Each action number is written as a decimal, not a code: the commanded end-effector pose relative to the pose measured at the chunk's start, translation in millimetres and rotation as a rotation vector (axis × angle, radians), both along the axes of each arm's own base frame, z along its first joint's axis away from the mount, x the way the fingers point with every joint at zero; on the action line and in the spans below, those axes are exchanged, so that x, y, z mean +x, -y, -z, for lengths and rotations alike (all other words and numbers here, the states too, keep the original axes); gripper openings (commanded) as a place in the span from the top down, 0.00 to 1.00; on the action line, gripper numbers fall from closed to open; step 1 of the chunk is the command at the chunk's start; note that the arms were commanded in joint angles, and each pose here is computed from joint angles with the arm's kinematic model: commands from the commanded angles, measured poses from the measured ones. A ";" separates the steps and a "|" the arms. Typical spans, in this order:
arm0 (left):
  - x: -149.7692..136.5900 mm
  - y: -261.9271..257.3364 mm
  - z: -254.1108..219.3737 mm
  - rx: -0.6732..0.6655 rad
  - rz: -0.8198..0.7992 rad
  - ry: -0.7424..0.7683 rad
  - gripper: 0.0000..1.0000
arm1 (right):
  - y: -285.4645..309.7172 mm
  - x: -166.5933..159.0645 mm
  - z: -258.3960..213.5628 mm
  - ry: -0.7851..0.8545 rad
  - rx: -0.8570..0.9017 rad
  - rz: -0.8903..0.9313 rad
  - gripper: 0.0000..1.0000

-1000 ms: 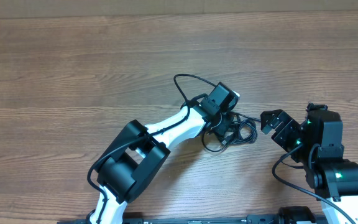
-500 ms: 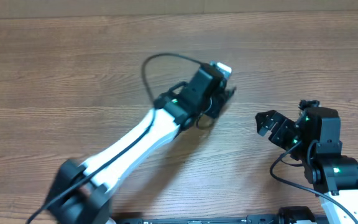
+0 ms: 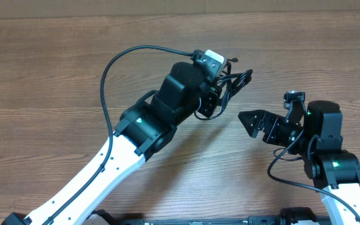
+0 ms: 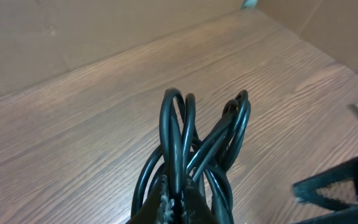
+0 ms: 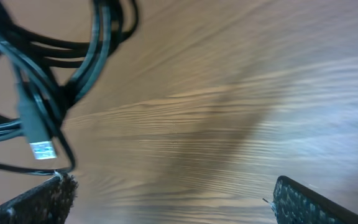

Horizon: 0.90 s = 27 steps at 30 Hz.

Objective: Untangle cables

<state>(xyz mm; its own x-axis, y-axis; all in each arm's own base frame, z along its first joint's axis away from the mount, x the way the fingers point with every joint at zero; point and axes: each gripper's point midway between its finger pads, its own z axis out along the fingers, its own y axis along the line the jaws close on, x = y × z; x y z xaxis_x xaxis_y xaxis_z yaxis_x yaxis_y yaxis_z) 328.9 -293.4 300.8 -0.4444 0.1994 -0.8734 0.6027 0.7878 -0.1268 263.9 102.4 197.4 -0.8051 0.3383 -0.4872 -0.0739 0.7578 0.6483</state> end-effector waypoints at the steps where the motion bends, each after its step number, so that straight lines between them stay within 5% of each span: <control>1: -13.7 6.2 -24.7 -0.046 0.084 0.043 0.96 | -17.5 -5.6 -19.8 0.048 0.079 -0.105 0.00; 14: -25.2 -6.7 -8.0 0.050 0.161 0.009 0.96 | -4.5 -7.5 -3.0 0.042 -0.045 -0.096 0.00; 27: -76.7 -1.9 -15.7 0.195 0.560 0.198 0.96 | -16.4 -15.0 -9.5 0.098 -0.031 -0.207 0.01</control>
